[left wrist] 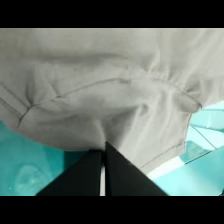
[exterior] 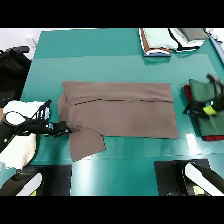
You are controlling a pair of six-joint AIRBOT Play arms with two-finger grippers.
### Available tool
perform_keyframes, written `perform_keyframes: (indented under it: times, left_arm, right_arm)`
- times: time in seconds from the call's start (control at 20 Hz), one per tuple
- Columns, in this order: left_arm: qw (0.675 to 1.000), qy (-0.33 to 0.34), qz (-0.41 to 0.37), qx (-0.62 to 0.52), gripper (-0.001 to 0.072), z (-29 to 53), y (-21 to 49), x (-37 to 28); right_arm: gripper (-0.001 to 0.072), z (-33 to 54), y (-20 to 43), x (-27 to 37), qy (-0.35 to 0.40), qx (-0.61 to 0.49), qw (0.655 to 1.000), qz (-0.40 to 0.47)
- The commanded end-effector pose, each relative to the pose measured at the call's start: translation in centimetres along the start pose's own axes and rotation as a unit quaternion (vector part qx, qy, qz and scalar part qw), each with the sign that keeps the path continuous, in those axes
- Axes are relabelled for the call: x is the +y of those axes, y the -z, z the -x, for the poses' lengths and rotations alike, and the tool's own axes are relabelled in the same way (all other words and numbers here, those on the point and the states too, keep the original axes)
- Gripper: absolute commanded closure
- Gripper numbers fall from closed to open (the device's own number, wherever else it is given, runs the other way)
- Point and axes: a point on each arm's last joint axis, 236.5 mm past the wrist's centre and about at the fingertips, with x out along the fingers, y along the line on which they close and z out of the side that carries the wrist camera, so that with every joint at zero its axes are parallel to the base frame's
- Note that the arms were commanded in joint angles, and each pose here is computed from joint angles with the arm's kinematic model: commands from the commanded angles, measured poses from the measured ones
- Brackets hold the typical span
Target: Fold the shirts.
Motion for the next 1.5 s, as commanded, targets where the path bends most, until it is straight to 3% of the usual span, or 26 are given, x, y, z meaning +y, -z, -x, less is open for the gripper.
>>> perform_keyframes:
  times: [0.0,0.25,0.3,0.4,0.45,0.5,0.75,1.0,1.2,1.45]
  left_arm:
    - [1.0,-0.008,-0.016,0.002,0.0684,0.5,-0.2,0.0]
    - [1.0,-0.009,-0.016,-0.003,0.0684,0.5,-0.5,0.0]
    - [1.0,-0.009,-0.016,-0.004,0.0684,0.5,-0.5,0.0]
    - [1.0,-0.007,-0.017,0.009,0.0684,0.5,0.1,-0.1]
    - [0.999,-0.009,-0.026,0.025,0.0685,0.7,0.8,-0.1]
    - [0.999,-0.019,-0.036,0.03,0.0686,1.2,1.1,0.1]
    - [0.993,-0.095,-0.061,0.017,0.0687,6.3,4.8,1.0]
    - [0.993,-0.091,-0.07,0.036,0.0686,9.0,9.0,-0.6]
    - [0.993,-0.093,-0.066,0.006,0.0687,8.9,5.4,-0.9]
    - [0.989,-0.105,-0.083,-0.054,0.0684,7.3,-4.0,-0.1]
  right_arm:
    - [0.0133,-4.9,5.6,-3.5,-0.029,0.074,0.991,-0.111]
    - [0.0139,-8.9,6.6,-0.4,-0.132,0.1,0.974,-0.152]
    - [0.0189,-9.3,6.4,0.2,-0.138,0.106,0.973,-0.148]
    - [0.0392,-9.7,6.0,1.3,-0.137,0.118,0.976,-0.119]
    - [0.0578,-9.5,5.8,2.1,-0.131,0.125,0.979,-0.092]
    - [0.0697,-9.2,5.5,2.8,-0.125,0.128,0.982,-0.063]
    - [0.0697,-4.6,5.3,4.0,-0.044,0.09,0.991,0.089]
    - [0.0697,0.8,7.0,1.9,0.047,0.017,0.991,0.123]
    - [0.0698,2.6,4.4,2.9,0.044,-0.051,0.989,0.132]
    - [0.0698,3.2,-4.0,4.6,0.035,-0.079,0.987,0.135]
